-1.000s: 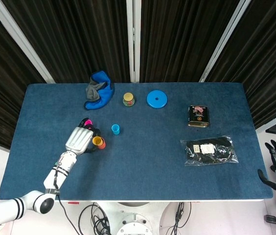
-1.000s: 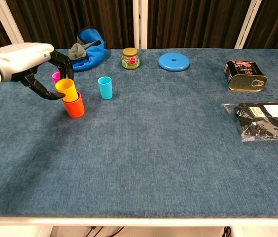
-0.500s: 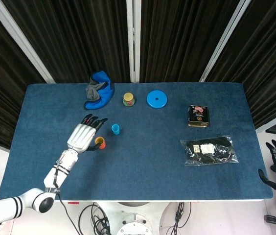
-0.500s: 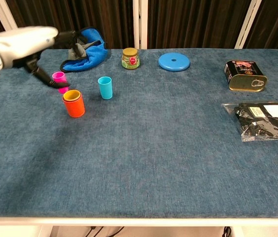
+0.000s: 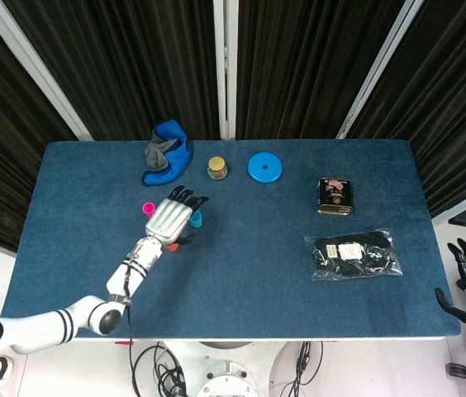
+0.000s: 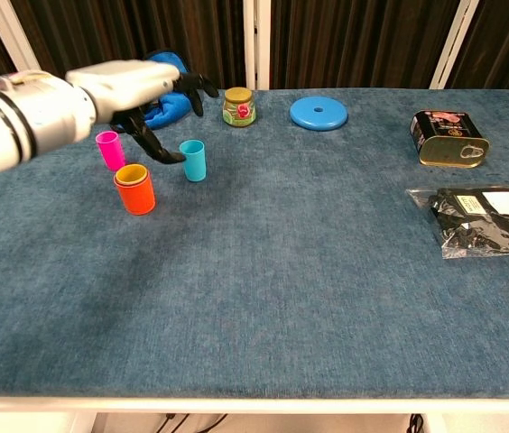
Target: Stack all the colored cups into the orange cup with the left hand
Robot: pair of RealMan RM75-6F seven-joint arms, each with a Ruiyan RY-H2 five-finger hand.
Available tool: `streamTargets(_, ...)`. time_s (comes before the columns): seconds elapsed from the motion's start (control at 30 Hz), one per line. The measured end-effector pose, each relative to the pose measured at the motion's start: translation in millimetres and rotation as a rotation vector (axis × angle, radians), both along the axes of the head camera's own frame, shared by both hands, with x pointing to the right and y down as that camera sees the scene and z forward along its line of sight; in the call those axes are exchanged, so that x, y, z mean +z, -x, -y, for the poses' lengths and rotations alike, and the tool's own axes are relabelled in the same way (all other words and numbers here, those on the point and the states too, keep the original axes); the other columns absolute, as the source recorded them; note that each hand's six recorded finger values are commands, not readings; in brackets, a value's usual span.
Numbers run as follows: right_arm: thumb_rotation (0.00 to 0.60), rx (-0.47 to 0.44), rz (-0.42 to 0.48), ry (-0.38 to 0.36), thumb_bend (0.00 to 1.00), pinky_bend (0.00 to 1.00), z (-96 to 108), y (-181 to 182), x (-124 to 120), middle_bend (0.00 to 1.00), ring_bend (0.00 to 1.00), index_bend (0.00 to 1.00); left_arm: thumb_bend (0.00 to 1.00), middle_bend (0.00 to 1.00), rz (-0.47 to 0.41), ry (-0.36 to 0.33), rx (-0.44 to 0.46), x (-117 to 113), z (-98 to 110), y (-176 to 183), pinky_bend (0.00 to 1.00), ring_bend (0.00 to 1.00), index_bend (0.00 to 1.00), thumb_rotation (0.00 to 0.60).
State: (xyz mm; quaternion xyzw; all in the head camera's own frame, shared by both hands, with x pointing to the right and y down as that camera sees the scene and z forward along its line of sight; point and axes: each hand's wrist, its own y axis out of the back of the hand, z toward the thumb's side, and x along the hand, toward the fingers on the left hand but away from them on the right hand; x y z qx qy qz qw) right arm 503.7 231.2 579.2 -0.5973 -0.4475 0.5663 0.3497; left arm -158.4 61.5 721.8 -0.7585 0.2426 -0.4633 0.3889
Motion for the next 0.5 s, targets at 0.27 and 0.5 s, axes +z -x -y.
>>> streamTargets(0.27,0.600,-0.008,0.005,0.005,0.29,0.00,0.4,2.2,1.6,0.00,0.00,0.00,0.24,0.26,0.045,0.030,-0.009,27.9,4.5,-4.5,0.08,0.08,0.19,0.600)
streamTargets(0.5,0.600,-0.004,0.002,0.010,0.29,0.00,-0.2,0.6,2.4,0.00,0.00,0.00,0.24,0.32,0.080,0.016,-0.022,37.8,9.3,2.6,0.09,0.09,0.27,0.600)
